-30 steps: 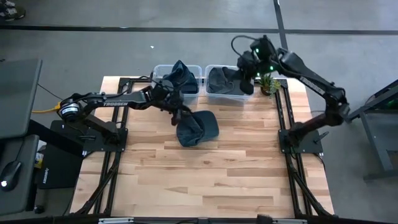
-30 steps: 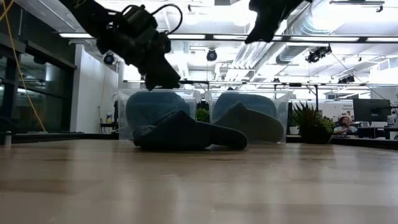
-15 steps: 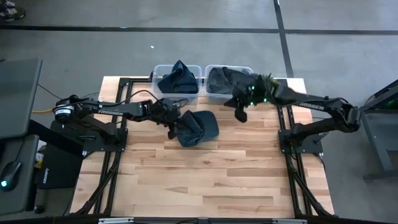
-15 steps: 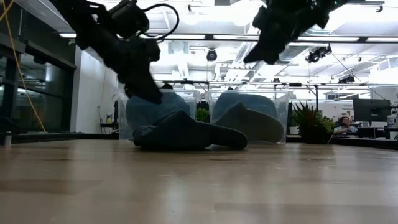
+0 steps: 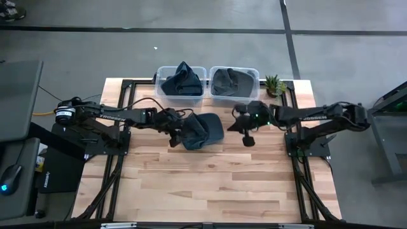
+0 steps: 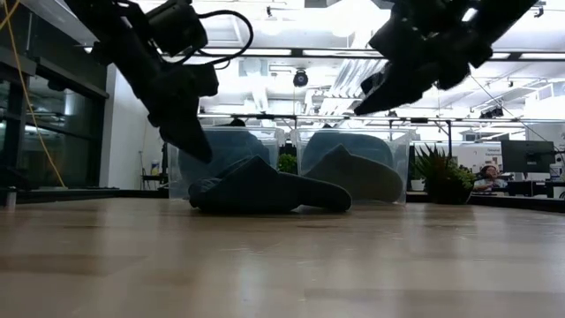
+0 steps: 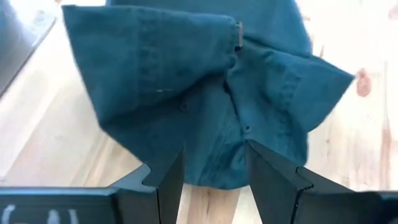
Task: Pick and place caps into container
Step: Put the dark blue cap into the left transparent container
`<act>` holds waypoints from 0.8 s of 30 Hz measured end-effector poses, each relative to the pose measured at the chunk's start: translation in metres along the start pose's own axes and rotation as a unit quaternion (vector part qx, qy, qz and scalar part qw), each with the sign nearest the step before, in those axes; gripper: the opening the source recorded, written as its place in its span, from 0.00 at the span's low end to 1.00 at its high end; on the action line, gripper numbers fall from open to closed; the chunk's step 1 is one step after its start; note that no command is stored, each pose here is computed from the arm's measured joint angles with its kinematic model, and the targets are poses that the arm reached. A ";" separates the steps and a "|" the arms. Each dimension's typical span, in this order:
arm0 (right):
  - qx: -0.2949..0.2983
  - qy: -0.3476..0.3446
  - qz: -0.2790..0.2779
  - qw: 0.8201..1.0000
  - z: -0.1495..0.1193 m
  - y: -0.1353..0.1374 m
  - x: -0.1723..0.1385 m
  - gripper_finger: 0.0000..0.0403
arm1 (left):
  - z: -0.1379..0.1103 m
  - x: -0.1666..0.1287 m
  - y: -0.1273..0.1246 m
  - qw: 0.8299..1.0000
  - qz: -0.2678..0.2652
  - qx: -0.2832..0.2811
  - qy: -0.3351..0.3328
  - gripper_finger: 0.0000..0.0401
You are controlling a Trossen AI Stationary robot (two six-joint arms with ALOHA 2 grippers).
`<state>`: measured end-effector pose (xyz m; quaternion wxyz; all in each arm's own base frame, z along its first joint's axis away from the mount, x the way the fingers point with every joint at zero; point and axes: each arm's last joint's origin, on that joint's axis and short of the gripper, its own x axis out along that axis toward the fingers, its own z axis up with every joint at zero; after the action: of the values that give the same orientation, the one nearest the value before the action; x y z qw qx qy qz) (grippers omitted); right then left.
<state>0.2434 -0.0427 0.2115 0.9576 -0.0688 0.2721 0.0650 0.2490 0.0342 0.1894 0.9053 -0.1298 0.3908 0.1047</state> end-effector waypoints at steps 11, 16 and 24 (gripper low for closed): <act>-0.082 0.041 0.000 0.996 -0.016 0.033 0.036 0.21 | 0.000 0.000 0.000 1.000 0.008 -0.008 -0.001 0.41; -0.105 0.041 -0.035 0.993 -0.023 0.035 0.059 0.44 | -0.001 0.000 0.000 1.000 0.008 -0.013 0.002 0.41; -0.138 0.066 -0.063 0.986 -0.040 0.039 0.085 0.62 | -0.001 0.000 0.001 1.000 0.008 -0.014 0.002 0.41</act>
<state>0.2883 -0.0035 0.1294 0.9210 -0.2218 0.3182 0.0367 0.2486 0.0345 0.1887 0.9017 -0.1396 0.3921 0.1173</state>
